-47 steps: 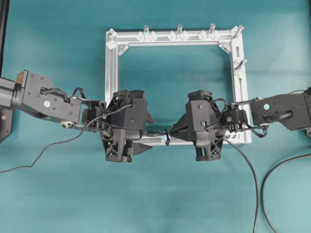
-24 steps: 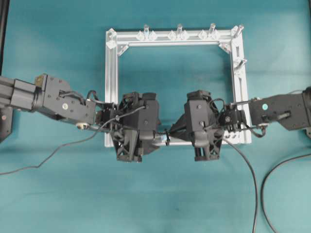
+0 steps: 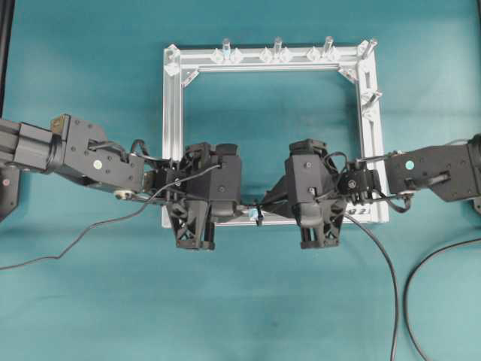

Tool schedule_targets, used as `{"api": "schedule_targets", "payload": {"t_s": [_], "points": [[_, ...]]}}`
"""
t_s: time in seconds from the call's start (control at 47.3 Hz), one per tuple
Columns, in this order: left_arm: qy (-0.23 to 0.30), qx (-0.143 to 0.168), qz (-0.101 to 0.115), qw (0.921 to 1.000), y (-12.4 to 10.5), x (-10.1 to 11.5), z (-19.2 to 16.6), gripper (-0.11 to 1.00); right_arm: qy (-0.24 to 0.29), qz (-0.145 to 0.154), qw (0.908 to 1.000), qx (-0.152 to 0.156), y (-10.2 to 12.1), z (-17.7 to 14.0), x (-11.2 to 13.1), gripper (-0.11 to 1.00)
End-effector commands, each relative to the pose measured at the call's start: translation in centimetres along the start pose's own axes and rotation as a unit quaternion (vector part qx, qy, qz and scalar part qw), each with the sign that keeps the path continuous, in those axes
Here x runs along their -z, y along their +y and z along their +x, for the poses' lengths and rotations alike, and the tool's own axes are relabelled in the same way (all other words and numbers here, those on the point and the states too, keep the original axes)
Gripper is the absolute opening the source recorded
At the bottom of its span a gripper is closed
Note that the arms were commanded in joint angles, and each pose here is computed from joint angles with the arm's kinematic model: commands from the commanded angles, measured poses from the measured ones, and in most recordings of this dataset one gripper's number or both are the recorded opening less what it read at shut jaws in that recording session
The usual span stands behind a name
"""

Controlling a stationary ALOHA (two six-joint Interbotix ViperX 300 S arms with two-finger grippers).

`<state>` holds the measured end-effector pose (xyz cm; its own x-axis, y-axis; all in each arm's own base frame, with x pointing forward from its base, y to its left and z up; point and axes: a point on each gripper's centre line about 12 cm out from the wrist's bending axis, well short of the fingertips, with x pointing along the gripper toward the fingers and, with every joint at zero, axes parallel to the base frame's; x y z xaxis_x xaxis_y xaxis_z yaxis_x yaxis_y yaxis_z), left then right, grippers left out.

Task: Insert the wire through the string loop located in the center.
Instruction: 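Grasp the USB plug with the left gripper beyond the loop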

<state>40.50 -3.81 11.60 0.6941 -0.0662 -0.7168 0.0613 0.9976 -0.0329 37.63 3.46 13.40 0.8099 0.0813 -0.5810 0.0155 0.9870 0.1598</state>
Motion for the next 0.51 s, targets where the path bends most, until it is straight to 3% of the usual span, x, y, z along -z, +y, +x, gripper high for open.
{"api": "schedule_targets", "payload": {"t_s": [0.0,0.487], "points": [[-0.026,0.001,-0.001,0.9997,-0.01,-1.60,-1.10,0.14,-0.020,-0.003,0.9998,-0.005,0.32,-0.14,-1.28,0.08],[-0.028,0.001,-0.001,0.9996,-0.01,-1.69,-1.27,0.14,-0.018,-0.004,0.9998,-0.004,0.28,-0.20,-1.08,0.08]]}}
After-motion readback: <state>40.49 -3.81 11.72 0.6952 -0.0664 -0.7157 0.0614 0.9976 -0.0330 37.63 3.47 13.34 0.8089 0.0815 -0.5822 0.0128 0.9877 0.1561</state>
